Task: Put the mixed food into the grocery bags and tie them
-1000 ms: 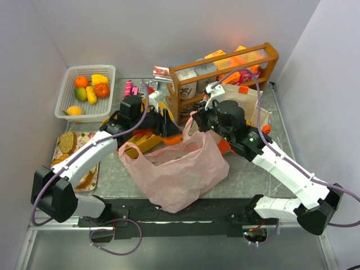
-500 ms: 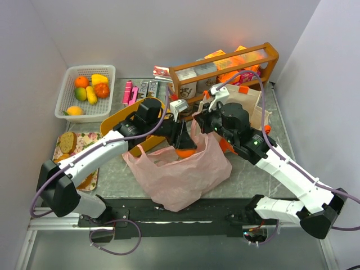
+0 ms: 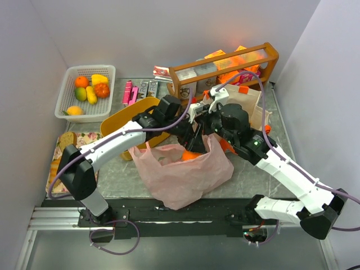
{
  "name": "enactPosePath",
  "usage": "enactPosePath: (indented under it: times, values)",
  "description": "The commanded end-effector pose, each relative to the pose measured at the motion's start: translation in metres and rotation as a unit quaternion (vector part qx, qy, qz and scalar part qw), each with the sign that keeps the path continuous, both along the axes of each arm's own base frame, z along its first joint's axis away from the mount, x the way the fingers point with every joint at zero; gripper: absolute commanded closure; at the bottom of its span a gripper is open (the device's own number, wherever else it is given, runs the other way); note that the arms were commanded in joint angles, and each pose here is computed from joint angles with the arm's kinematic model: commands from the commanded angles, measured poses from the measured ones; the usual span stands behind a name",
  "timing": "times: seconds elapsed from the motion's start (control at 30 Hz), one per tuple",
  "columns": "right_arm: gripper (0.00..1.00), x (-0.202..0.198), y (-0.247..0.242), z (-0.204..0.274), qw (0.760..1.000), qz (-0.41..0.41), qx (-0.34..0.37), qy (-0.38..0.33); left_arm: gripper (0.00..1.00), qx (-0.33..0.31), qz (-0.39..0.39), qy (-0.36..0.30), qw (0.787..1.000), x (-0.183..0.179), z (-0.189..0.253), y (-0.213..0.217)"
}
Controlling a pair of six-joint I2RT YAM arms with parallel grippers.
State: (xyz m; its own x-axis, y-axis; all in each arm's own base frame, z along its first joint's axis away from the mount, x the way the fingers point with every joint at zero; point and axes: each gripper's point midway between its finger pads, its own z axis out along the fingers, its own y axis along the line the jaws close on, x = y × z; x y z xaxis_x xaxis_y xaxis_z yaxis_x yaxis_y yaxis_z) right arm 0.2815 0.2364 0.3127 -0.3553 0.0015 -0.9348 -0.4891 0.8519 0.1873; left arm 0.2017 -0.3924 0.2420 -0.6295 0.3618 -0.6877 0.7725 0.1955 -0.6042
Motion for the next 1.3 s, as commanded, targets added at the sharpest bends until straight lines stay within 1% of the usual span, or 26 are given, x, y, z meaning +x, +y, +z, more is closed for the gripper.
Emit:
enactPosePath:
  times: [0.0,0.03,0.23,0.33,0.43,0.47,0.53,0.57,0.63,0.67,0.7,0.73,0.77,0.8,0.83,0.87,0.9,0.93,0.97,1.0,1.03,1.07,1.1,1.13,1.2,1.27]
  values:
    - [1.00,0.005,-0.001,0.016,0.999,-0.010,0.019,-0.025,0.01,-0.009,-0.007,-0.028,1.000,-0.001,0.015,-0.001]
    - [1.00,0.005,-0.001,0.017,0.999,-0.009,0.020,-0.025,0.04,-0.008,-0.008,-0.028,1.000,-0.002,0.014,-0.002]
    - [1.00,0.006,-0.002,0.015,0.999,-0.012,0.017,-0.025,0.04,-0.007,-0.012,-0.028,1.000,-0.002,0.014,-0.002]
    - [1.00,0.006,-0.006,0.016,0.999,-0.020,0.018,-0.030,0.04,0.010,0.014,-0.032,0.999,0.002,0.011,0.008]
    - [1.00,0.005,-0.008,0.017,0.999,-0.023,0.020,-0.031,0.04,0.035,0.080,-0.043,0.995,0.026,0.007,0.041]
    - [1.00,0.005,-0.008,0.016,0.999,-0.024,0.018,-0.029,0.04,0.029,0.124,-0.056,0.990,0.044,0.021,0.067]
    - [1.00,0.005,-0.007,0.017,0.999,-0.021,0.020,-0.028,0.04,0.032,0.183,-0.066,0.980,0.065,0.026,0.102]
    - [1.00,0.005,-0.007,0.017,0.999,-0.021,0.021,-0.027,0.04,0.024,0.231,-0.091,0.969,0.083,0.043,0.136]
    - [1.00,0.005,-0.006,0.018,0.999,-0.022,0.022,-0.027,0.04,0.038,0.286,-0.117,0.950,0.101,0.052,0.173]
    - [1.00,0.005,-0.006,0.018,0.999,-0.023,0.023,-0.027,0.04,0.064,0.325,-0.133,0.934,0.114,0.048,0.202]
    - [1.00,0.005,-0.006,0.017,0.999,-0.021,0.022,-0.026,0.04,0.082,0.348,-0.138,0.924,0.124,0.043,0.218]
    - [1.00,0.006,-0.005,0.017,0.999,-0.021,0.023,-0.027,0.04,0.101,0.382,-0.136,0.909,0.136,0.035,0.237]
    - [1.00,0.005,-0.005,0.016,0.999,-0.021,0.024,-0.025,0.04,0.112,0.433,-0.116,0.887,0.157,0.025,0.271]
    - [1.00,0.005,-0.004,0.016,0.999,-0.019,0.025,-0.025,0.04,0.112,0.462,-0.116,0.872,0.172,0.023,0.290]
    - [1.00,0.005,-0.004,0.016,0.999,-0.017,0.024,-0.025,0.04,0.121,0.503,-0.124,0.847,0.188,0.030,0.315]
    - [1.00,0.005,-0.004,0.017,0.999,-0.017,0.023,-0.026,0.04,0.143,0.547,-0.111,0.817,0.207,0.021,0.351]
    - [1.00,0.004,-0.004,0.018,0.999,-0.014,0.025,-0.028,0.04,0.164,0.573,-0.114,0.795,0.219,0.019,0.372]
    - [1.00,0.005,-0.004,0.018,0.999,-0.015,0.023,-0.030,0.04,0.199,0.617,-0.118,0.753,0.241,0.019,0.411]
    - [1.00,0.005,-0.005,0.019,0.999,-0.014,0.022,-0.032,0.04,0.223,0.636,-0.117,0.729,0.251,0.017,0.433]
    - [1.00,0.005,-0.004,0.019,0.999,-0.014,0.022,-0.034,0.04,0.231,0.656,-0.126,0.708,0.262,0.034,0.452]
    - [1.00,0.006,-0.004,0.019,0.999,-0.014,0.021,-0.035,0.04,0.260,0.670,-0.086,0.690,0.276,0.003,0.483]
    - [1.00,0.007,-0.004,0.019,0.999,-0.015,0.019,-0.037,0.04,0.277,0.686,-0.073,0.669,0.282,-0.003,0.503]
    - [1.00,0.008,-0.005,0.019,0.999,-0.017,0.017,-0.038,0.03,0.275,0.701,-0.085,0.652,0.294,0.014,0.519]
    - [1.00,0.008,-0.005,0.019,0.999,-0.017,0.017,-0.038,0.01,0.301,0.704,-0.056,0.640,0.301,-0.015,0.539]
    - [1.00,0.008,-0.006,0.019,0.999,-0.019,0.016,-0.038,0.01,0.319,0.720,-0.067,0.613,0.312,-0.011,0.562]
    - [1.00,0.009,-0.007,0.018,0.999,-0.023,0.016,-0.034,0.03,0.331,0.727,-0.052,0.599,0.317,-0.032,0.577]
